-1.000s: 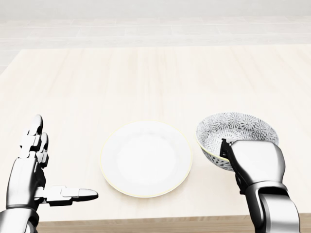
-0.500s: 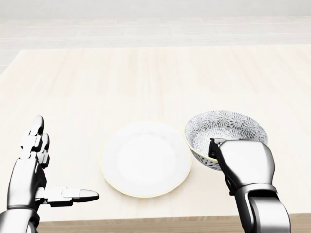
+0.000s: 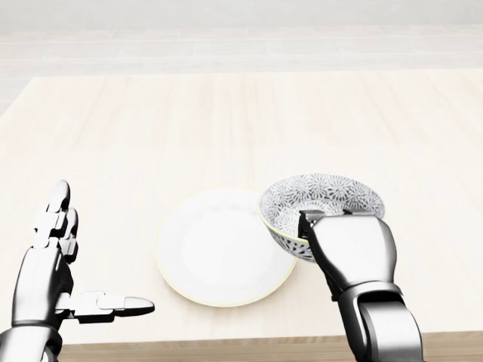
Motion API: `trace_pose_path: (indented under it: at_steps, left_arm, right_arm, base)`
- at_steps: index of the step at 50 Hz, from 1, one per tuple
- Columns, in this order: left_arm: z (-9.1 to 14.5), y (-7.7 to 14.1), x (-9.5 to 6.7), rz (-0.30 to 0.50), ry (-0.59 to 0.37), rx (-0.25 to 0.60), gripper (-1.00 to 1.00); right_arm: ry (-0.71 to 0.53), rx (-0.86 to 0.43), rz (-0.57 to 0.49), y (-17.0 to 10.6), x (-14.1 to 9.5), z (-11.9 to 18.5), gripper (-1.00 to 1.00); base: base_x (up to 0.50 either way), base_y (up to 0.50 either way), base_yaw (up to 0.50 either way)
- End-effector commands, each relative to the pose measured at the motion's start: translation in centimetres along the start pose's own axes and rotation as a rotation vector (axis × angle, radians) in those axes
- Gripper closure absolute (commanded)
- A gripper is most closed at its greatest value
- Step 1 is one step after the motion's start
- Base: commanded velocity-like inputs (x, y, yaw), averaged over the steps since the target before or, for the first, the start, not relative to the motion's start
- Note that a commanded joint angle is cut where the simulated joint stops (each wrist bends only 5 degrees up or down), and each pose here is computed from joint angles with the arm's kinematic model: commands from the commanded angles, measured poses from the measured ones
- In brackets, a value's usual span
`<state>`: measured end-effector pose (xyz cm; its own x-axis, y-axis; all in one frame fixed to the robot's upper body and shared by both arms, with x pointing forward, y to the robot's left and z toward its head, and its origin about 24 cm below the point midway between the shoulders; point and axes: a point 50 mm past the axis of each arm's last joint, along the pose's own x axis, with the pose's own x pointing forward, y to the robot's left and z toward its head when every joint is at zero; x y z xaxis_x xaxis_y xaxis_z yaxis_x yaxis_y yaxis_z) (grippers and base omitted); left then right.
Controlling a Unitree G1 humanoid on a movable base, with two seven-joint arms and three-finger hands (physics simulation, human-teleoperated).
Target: Put the bowl on the plate.
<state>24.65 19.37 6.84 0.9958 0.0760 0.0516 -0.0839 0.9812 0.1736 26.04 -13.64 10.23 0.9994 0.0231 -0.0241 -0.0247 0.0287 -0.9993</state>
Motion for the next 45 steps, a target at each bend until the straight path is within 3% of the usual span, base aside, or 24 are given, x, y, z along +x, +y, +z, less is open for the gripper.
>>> trace_pose_path:
  at_steps: [1, 45]
  left_arm:
    - [-0.1, 0.0, -0.1, -0.004, 0.004, 0.0, -1.0]
    - [-1.2, 0.0, 0.6, -0.002, 0.015, 0.009, -1.0]
  right_arm:
    - [-0.042, -0.011, -0.035, -0.5, 0.3, 1.6, 0.5]
    - [-0.184, 0.075, -0.007, 0.9, 2.9, 6.1, 0.56]
  base:
    - [0.0, 0.0, 0.0]
    - [0.0, 0.0, 0.0]
